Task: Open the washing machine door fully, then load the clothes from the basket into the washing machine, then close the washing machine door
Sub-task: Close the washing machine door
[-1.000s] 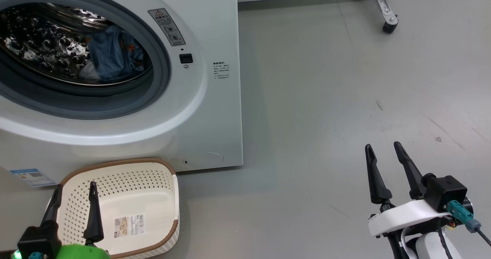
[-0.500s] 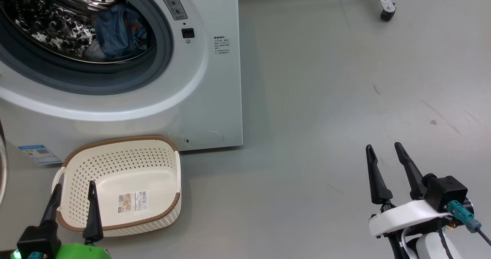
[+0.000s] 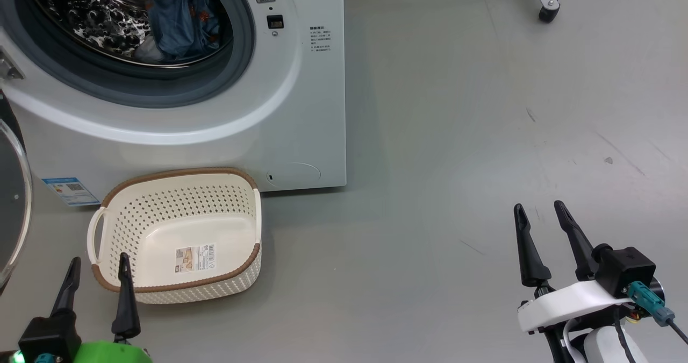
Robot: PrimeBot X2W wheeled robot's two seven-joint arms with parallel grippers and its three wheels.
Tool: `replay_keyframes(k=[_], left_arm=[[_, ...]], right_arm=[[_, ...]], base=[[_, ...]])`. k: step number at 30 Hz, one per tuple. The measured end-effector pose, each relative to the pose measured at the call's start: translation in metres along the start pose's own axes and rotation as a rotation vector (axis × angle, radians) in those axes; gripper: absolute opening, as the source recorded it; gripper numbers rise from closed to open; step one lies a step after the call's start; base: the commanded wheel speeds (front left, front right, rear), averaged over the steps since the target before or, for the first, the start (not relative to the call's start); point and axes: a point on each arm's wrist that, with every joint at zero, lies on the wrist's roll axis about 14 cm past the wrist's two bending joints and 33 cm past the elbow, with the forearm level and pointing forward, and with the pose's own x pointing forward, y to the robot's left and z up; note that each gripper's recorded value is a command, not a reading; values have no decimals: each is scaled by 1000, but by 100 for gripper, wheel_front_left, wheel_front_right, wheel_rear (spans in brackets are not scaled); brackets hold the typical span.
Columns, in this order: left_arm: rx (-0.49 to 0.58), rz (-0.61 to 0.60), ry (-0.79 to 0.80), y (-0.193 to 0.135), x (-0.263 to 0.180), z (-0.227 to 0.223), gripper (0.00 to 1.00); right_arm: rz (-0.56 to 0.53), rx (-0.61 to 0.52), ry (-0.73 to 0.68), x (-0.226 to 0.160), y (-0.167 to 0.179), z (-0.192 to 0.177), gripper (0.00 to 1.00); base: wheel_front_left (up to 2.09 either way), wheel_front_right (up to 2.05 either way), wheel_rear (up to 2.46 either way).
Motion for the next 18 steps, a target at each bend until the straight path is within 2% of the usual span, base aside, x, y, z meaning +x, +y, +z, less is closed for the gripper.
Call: replay_keyframes(k=[18], left_arm=[[2, 19, -11, 6, -3, 4, 100]], right_arm=[[11, 4, 22, -3, 4, -7, 100]], base=[[-50, 50, 0]])
